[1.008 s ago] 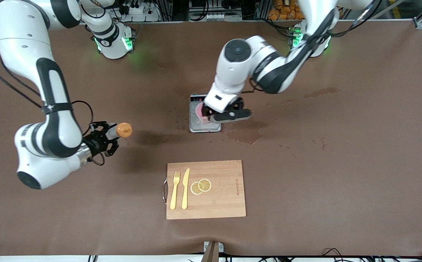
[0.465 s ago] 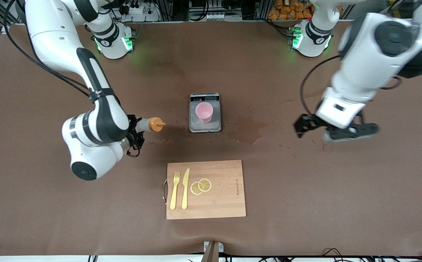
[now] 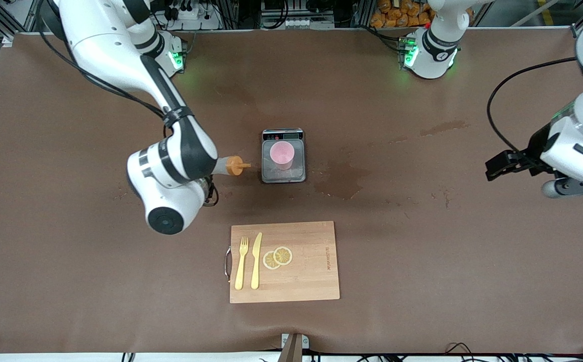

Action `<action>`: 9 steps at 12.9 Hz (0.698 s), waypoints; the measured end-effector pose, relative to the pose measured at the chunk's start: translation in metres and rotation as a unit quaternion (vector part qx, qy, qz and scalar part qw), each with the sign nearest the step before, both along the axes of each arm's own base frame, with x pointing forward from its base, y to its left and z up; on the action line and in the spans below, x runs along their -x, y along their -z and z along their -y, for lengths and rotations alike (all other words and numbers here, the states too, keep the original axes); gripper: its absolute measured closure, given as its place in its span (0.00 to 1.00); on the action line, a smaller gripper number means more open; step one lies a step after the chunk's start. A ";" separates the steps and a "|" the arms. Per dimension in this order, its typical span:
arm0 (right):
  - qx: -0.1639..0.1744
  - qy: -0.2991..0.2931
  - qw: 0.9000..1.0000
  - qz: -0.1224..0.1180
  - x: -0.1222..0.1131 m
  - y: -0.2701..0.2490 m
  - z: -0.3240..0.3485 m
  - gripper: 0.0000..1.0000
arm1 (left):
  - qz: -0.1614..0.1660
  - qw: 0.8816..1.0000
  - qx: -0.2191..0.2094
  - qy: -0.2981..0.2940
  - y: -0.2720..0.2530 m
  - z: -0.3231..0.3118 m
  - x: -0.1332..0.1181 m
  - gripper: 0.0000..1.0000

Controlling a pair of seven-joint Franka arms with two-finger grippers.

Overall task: Add sauce to pink cup with both arms
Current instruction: 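Withdraw the left gripper while the right gripper carries the bottle toward the cup, then tilt the bottle over the pink cup with the right gripper to squeeze sauce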

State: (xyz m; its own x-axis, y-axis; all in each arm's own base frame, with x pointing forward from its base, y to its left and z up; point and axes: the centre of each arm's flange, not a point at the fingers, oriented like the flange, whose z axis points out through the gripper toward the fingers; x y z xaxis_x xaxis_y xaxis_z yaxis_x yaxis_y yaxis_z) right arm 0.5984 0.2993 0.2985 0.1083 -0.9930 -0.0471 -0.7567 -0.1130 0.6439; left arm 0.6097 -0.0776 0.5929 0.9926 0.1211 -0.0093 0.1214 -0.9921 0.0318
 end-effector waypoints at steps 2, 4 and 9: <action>0.026 0.000 1.000 0.004 0.011 0.002 -0.020 0.53 | 0.000 1.000 0.005 -0.005 -0.024 -0.004 0.009 0.00; 0.052 -0.002 0.999 0.008 0.020 0.007 -0.034 0.53 | 0.002 1.000 -0.005 -0.009 -0.048 -0.009 0.024 0.00; 0.099 -0.010 0.995 0.022 0.030 0.017 -0.048 0.56 | -0.011 1.000 -0.026 0.008 -0.070 -0.030 0.050 0.00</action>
